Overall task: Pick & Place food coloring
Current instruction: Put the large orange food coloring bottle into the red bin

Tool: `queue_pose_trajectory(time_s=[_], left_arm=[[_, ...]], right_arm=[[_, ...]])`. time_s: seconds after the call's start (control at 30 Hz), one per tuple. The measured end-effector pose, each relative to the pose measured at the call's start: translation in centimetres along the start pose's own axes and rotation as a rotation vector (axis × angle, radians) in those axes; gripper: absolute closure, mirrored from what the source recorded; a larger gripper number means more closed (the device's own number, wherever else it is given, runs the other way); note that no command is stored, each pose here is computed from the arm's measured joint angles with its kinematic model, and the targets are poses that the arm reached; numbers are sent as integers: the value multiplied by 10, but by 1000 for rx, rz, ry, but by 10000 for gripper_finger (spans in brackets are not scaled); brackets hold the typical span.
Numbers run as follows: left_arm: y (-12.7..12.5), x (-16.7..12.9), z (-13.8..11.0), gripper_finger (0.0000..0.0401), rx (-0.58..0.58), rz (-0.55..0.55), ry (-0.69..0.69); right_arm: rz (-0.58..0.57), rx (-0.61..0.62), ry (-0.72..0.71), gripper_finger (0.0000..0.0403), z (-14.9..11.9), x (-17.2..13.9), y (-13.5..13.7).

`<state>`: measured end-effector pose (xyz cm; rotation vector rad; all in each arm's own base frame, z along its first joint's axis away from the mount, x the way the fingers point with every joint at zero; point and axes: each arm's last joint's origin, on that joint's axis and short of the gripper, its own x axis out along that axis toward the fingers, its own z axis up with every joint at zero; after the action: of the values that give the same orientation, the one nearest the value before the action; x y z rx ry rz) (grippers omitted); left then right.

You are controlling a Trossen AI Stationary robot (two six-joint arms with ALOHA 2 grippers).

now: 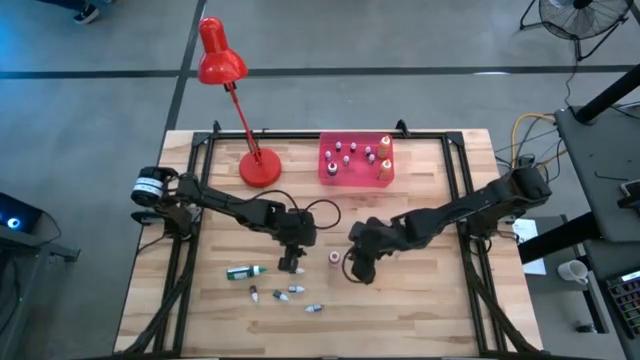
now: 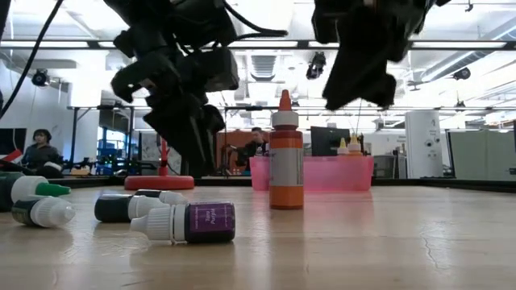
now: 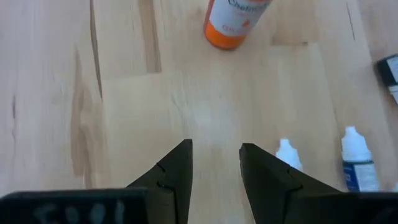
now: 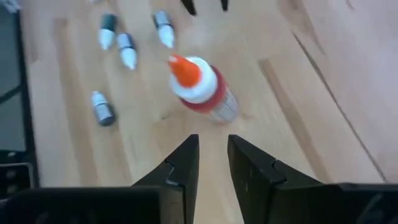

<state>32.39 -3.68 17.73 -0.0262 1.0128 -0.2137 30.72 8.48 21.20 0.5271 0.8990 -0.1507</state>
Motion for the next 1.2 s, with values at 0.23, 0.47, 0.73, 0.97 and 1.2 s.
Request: queue_pose_trajectory(time_s=[0.23,0.47,0.73,0.97,1.2], left_arm=[[-4,-15,-18,295,-67,15,-15],[-5,-39,-58,295,-221,125,-51],[-4,-59,-97,295,-393,188,-131],[-4,-68,-112,295,-461,222,-184],[-3,-70,-115,295,-487,232,-192]], right_arm=[[25,161,-28,323,4,-10,0],[23,-30,-23,264,3,0,1],[13,-298,-36,190,4,1,2],[7,-455,-85,172,7,16,5],[-32,-450,-65,170,12,28,4]])
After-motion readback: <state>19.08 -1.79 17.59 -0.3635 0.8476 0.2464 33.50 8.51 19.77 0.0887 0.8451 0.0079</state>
